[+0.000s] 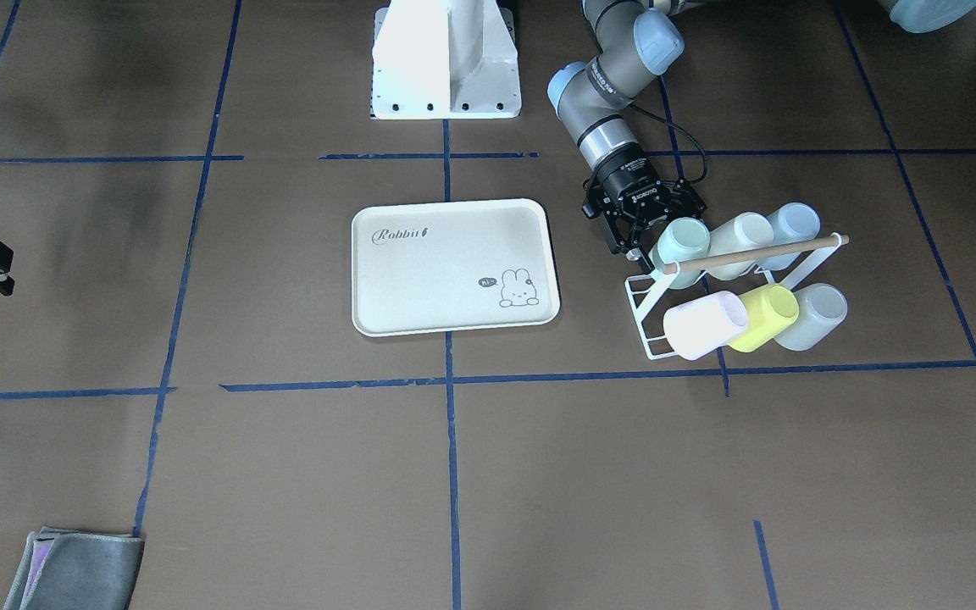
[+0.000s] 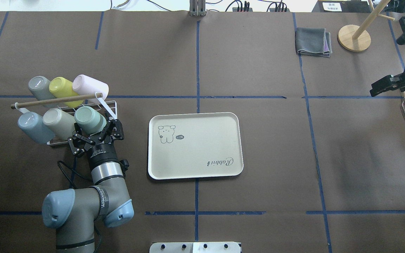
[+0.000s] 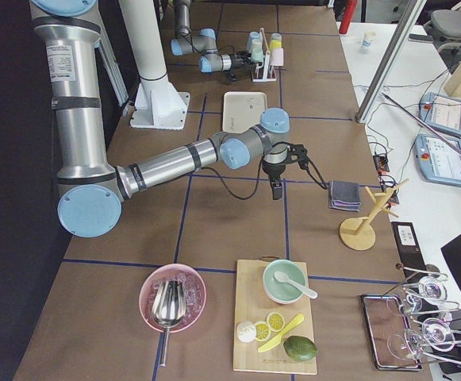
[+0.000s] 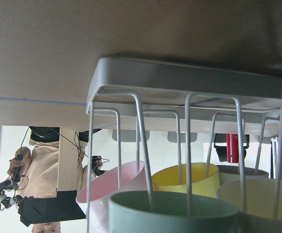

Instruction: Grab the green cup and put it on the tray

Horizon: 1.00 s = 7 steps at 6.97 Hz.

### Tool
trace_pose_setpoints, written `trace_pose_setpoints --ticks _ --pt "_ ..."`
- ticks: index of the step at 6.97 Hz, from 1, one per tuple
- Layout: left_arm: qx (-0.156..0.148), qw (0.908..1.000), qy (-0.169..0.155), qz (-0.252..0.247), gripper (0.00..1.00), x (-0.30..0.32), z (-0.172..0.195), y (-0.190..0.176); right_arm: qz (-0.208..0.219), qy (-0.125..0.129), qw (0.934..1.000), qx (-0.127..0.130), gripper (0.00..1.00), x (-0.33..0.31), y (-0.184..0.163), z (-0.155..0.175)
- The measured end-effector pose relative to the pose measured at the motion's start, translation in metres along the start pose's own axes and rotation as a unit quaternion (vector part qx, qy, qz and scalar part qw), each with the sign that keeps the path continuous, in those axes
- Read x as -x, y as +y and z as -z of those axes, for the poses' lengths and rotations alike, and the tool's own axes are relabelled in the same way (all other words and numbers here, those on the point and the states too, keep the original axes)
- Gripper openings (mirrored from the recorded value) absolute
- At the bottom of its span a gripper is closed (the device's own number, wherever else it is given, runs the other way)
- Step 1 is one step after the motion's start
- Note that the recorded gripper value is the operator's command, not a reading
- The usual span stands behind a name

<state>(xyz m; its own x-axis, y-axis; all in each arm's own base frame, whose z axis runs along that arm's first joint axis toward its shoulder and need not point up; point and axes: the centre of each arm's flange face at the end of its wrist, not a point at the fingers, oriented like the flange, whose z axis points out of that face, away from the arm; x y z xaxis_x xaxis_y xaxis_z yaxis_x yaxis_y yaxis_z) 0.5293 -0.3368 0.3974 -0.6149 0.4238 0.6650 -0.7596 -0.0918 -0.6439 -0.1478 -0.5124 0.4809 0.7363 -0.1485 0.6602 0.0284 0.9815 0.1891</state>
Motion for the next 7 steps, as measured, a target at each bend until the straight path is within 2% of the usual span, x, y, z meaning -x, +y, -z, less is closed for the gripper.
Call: trace_pose_setpoints --ticks 2,3,4,5,6,7 --pt "0.001 1.0 0.001 0.007 0.85 0.002 -0.002 0.006 -0.001 0.001 1.0 0.001 1.0 0.0 0.0 -0.002" --pt "0.0 0.9999 0.0 0.015 0.73 0.005 -0.001 0.009 0.0 0.001 1.0 0.001 1.0 0.0 -0.001 -0.002" --pt "-0.002 0.9996 -0.001 0.027 0.71 0.008 0.0 0.012 -0.001 0.001 1.0 0.001 1.0 0.0 -0.001 -0.002" --pt "-0.003 0.9993 -0.002 0.037 0.6 0.01 0.0 0.013 -0.001 0.001 1.0 0.001 1.0 0.0 -0.001 -0.002" --pt "-0.002 0.9992 -0.002 0.041 0.43 0.009 0.0 0.013 -0.003 0.001 1.0 0.001 1.0 0.001 -0.001 -0.002" --pt "-0.002 0.9991 -0.003 0.042 0.35 0.009 0.0 0.014 -0.003 0.001 1.0 0.001 1.0 0.001 -0.001 -0.002"
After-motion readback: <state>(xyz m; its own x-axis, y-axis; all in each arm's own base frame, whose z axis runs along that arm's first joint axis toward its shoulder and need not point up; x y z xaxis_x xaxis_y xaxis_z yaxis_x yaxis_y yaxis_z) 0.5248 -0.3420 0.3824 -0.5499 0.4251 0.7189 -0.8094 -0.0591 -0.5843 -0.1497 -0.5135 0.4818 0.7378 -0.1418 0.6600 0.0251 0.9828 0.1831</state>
